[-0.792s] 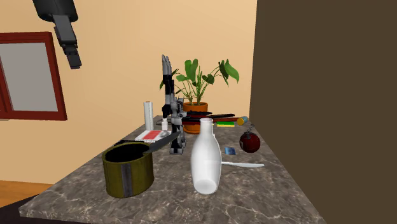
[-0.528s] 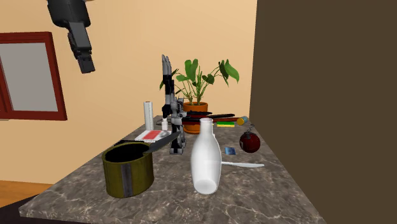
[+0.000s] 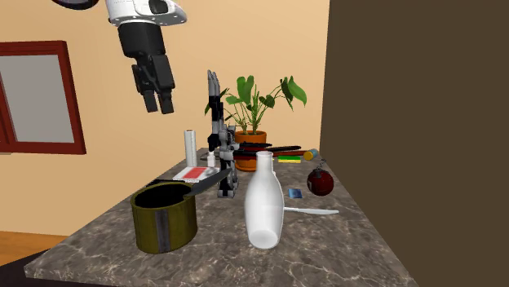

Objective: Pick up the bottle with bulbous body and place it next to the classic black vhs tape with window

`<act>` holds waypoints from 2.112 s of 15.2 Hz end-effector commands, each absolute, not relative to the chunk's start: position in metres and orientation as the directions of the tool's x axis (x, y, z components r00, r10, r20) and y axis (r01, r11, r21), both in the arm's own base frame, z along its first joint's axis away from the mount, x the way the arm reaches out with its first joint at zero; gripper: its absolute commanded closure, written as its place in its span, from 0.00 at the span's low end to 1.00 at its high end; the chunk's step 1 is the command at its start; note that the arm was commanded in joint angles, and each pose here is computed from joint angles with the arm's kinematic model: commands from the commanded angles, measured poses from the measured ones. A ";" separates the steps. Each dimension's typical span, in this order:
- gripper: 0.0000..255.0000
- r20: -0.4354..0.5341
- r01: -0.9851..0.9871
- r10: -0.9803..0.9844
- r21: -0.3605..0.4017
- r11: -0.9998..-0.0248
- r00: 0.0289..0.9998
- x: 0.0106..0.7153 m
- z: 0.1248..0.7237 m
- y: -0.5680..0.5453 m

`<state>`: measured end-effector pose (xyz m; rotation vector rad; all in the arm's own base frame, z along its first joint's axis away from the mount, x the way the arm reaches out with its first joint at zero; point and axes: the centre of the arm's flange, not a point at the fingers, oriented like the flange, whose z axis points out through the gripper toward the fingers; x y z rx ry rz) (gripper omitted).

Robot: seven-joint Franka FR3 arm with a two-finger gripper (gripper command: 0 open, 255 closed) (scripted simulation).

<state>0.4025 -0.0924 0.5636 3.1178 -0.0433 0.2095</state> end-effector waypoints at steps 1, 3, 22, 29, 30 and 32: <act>0.00 0.133 -0.010 -0.008 0.014 -1.000 0.991 0.427 0.551 -0.108; 0.00 0.131 0.007 0.008 0.013 -1.000 0.991 0.448 0.540 -0.122; 0.00 0.119 0.127 0.126 -0.002 -0.992 0.985 0.599 0.439 -0.207; 0.00 0.119 0.127 0.126 -0.002 -0.992 0.985 0.601 0.421 -0.207; 0.00 0.119 0.127 0.126 -0.002 -0.992 0.985 0.601 0.421 -0.207; 0.00 0.119 0.127 0.126 -0.002 -0.992 0.985 0.601 0.421 -0.207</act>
